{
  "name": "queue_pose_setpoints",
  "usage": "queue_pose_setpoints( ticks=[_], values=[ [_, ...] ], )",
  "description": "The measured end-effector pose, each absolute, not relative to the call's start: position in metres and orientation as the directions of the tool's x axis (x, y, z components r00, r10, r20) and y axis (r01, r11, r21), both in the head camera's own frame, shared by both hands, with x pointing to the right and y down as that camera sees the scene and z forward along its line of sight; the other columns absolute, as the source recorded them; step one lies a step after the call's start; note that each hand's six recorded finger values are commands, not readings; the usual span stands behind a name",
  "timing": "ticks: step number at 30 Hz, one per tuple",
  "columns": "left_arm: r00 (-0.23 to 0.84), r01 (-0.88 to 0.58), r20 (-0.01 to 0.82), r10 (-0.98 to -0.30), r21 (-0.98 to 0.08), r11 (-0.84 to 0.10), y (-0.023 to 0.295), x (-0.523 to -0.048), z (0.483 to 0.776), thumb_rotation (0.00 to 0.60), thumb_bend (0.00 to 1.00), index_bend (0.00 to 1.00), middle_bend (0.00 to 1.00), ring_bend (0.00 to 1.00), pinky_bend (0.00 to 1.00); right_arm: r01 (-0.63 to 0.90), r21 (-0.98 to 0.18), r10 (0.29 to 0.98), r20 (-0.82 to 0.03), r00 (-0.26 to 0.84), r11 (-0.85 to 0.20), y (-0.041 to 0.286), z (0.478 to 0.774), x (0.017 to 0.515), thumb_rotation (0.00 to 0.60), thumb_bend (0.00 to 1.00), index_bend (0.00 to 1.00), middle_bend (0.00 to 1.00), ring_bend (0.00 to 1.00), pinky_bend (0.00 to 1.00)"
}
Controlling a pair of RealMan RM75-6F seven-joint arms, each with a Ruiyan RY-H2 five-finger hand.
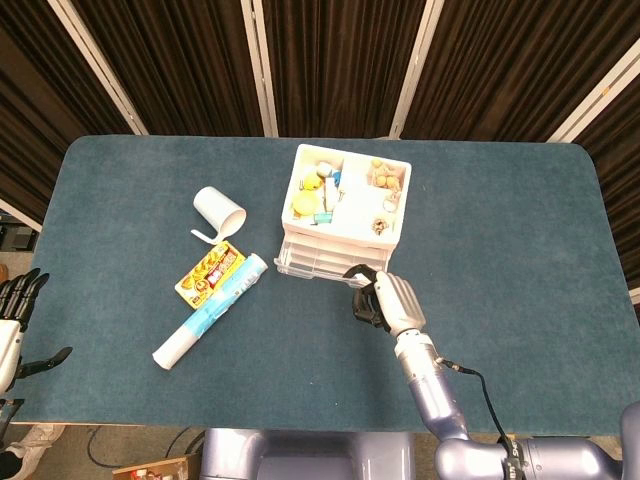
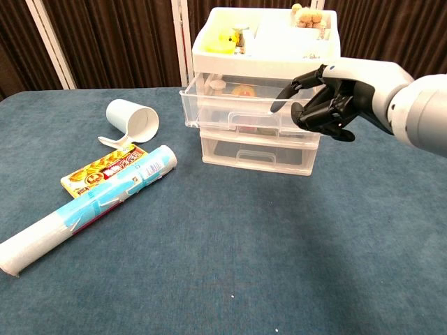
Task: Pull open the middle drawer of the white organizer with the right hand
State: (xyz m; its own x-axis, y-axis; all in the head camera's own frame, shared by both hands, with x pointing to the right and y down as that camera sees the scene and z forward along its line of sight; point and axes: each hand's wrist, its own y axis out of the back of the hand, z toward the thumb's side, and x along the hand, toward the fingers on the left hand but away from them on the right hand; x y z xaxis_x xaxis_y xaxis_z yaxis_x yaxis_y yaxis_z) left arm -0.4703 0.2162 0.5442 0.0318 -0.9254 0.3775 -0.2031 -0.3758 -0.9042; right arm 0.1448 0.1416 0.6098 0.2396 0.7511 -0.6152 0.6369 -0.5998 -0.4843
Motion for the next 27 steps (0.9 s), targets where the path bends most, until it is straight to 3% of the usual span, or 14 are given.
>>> queue_pose_setpoints(
  ticks=[27],
  values=[
    [0.033, -0.203, 0.378, -0.925, -0.904, -0.376, 0.216, -0.470, 0.544, 0.600, 0.01, 0.00, 0.00, 0.00, 0.03, 0.657, -0.432, 0.726, -0.633, 0.268, -0.618, 0.173, 0.603, 0.161, 0.600, 0.70, 0.41, 0.86, 0.82, 0.87]
  ],
)
